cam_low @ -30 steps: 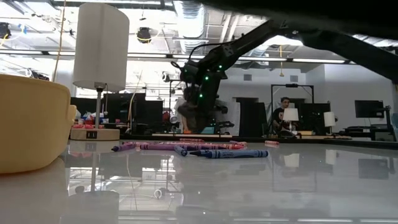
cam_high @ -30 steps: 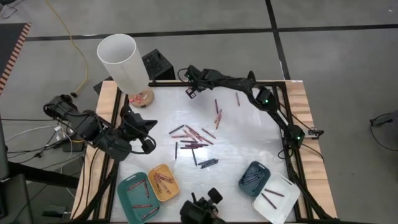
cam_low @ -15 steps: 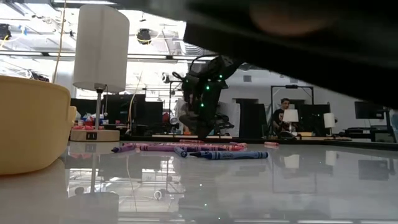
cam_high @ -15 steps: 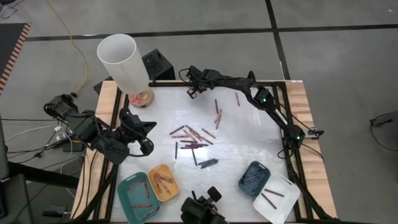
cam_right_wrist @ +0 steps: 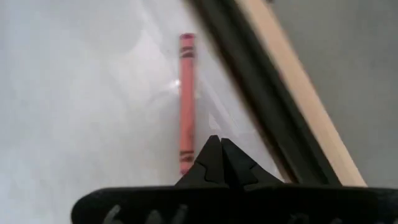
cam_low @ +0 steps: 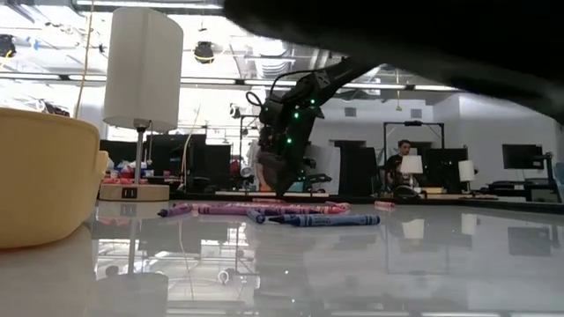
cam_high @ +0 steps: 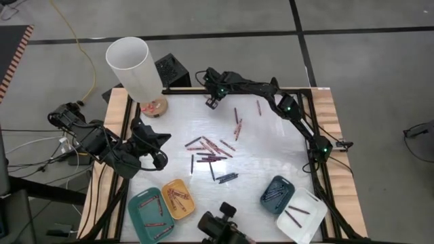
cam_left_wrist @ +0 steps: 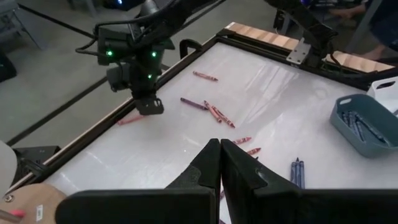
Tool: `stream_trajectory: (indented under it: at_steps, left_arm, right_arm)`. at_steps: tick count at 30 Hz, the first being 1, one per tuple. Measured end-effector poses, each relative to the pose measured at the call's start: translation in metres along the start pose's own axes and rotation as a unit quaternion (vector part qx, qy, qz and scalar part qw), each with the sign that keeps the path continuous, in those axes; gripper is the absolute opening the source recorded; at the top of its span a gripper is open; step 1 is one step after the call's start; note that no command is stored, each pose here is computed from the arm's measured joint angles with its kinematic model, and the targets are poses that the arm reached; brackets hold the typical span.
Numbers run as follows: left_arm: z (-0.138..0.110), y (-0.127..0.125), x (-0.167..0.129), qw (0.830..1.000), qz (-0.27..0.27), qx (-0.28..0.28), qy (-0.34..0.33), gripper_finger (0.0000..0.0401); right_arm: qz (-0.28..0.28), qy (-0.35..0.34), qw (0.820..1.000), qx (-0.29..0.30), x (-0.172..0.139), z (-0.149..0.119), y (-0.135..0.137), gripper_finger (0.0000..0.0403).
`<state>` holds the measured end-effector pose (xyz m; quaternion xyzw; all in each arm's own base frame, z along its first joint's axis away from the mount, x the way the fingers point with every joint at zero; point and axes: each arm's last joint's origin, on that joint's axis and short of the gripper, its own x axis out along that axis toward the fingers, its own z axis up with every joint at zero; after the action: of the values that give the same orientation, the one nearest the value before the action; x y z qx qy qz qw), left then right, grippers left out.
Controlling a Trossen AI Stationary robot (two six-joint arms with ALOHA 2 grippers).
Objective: Sort crayons
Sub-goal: Put the red crayon into the blue bin
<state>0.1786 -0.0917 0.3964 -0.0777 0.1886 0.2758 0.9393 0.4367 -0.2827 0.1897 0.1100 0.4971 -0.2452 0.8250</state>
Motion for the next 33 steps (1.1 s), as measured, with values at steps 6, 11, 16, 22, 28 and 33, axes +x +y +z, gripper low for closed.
stream_trajectory:
  at_steps: [6, 11, 16, 22, 28, 33]
  left_arm:
    - [0.000, 0.000, 0.000, 1.000, -0.001, 0.000, 0.001, 0.0000]
    - [0.000, 0.000, 0.000, 1.000, 0.000, 0.000, 0.001, 0.0000]
    - [0.000, 0.000, 0.000, 1.000, -0.001, 0.001, 0.003, 0.0000]
    - [-0.002, 0.001, 0.000, 1.000, 0.002, 0.009, 0.007, 0.0000]
    - [-0.002, 0.001, 0.000, 1.000, 0.003, 0.006, 0.008, 0.0000]
    - [-0.002, 0.001, 0.000, 1.000, 0.003, 0.006, 0.008, 0.0000]
  right_arm:
    - [0.064, -0.005, 0.990, -0.128, -0.018, 0.009, 0.022, 0.0000]
    - [0.021, -0.021, 0.989, -0.143, -0.022, 0.014, 0.032, 0.0001]
    - [-0.014, -0.020, 0.988, -0.155, -0.021, 0.015, 0.026, 0.0030]
    - [0.009, -0.024, 0.989, -0.143, -0.016, 0.013, 0.015, 0.0129]
    - [0.017, -0.023, 0.990, -0.142, -0.006, 0.011, 0.012, 0.0191]
    - [0.033, -0.014, 0.990, -0.136, -0.002, 0.007, 0.006, 0.0186]
